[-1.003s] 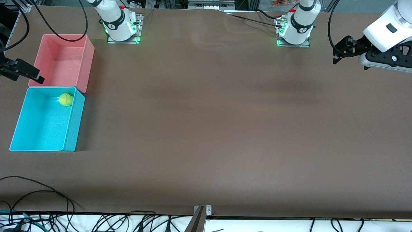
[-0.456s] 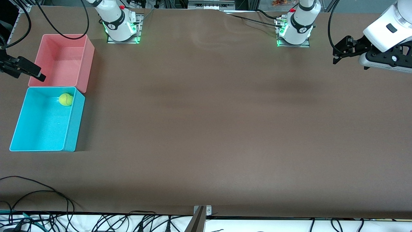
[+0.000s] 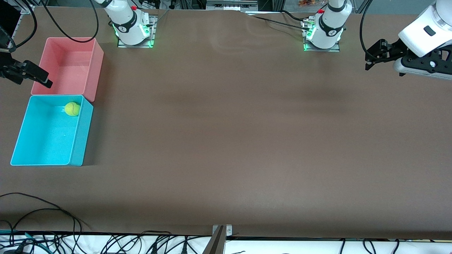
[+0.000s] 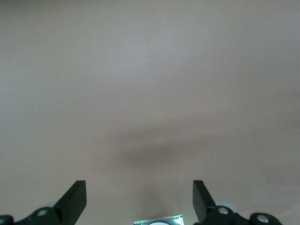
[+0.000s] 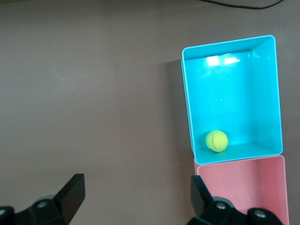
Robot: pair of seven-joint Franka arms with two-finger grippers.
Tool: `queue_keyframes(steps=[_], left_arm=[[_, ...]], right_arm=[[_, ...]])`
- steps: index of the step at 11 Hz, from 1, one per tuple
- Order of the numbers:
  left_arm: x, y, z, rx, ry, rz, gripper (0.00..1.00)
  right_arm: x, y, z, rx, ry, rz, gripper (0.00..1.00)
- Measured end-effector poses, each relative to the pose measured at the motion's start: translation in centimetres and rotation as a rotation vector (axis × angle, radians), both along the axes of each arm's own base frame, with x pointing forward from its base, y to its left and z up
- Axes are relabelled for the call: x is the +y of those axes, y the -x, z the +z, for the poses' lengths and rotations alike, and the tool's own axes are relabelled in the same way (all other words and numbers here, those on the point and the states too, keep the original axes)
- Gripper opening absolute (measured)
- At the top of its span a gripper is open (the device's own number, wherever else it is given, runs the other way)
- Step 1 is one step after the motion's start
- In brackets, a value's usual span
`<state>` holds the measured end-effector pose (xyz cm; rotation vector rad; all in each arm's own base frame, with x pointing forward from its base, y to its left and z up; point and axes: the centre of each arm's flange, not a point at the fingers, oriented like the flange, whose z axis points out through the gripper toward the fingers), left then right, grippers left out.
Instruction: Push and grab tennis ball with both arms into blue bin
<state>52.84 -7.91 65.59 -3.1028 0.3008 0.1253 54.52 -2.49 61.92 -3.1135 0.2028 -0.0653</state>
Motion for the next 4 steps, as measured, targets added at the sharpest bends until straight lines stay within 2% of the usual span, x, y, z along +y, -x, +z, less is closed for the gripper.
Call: queue_keyframes(steps=[4], left_arm=[[0.00, 0.00, 0.00, 0.000, 0.000, 0.000, 1.00]], right_arm=[[0.36, 0.04, -0.06, 0.002, 0.016, 0.009, 1.00]])
